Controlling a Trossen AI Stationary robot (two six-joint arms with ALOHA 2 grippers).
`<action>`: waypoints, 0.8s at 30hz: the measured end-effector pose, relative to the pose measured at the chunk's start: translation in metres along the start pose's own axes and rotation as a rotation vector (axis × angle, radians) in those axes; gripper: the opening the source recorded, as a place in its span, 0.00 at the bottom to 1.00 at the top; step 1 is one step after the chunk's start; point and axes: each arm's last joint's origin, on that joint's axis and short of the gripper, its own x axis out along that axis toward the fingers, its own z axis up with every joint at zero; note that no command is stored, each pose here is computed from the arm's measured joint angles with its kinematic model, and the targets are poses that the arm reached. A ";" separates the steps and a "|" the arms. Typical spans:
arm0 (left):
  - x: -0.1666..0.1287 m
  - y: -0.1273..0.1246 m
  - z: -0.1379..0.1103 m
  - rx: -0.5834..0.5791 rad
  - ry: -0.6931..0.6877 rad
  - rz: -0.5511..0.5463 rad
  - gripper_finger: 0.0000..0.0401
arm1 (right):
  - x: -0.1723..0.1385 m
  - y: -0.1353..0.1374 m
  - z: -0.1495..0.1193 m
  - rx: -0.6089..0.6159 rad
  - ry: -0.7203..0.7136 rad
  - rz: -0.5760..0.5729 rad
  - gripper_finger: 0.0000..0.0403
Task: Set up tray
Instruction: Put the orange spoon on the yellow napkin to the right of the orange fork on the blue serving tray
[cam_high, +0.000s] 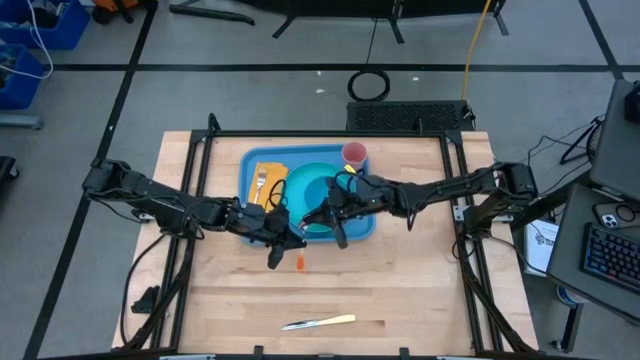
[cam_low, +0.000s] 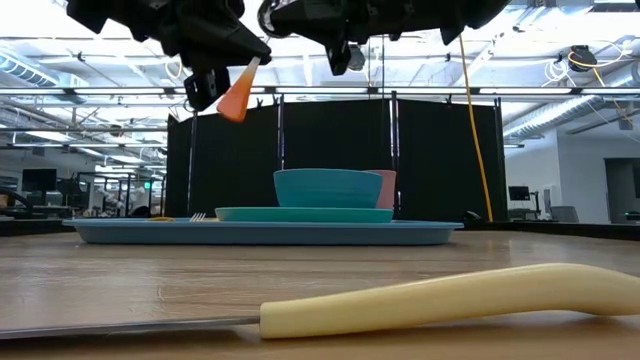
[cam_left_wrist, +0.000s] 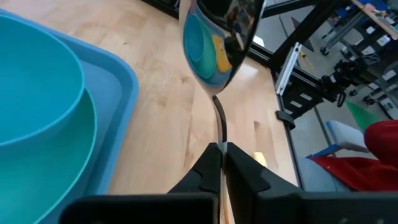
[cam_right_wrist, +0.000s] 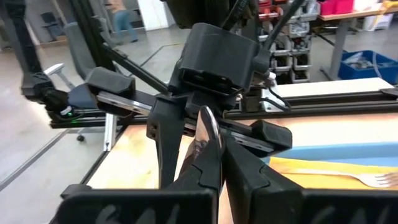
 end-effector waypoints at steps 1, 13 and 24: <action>0.000 0.000 0.000 -0.003 0.001 0.003 0.02 | 0.000 0.001 0.000 0.000 0.000 -0.010 0.00; 0.000 -0.006 -0.002 0.017 -0.027 0.028 0.07 | 0.002 0.013 0.003 0.007 -0.062 -0.034 0.00; -0.001 -0.009 -0.002 0.017 -0.116 0.133 0.10 | 0.002 0.017 0.007 0.014 -0.123 -0.087 0.00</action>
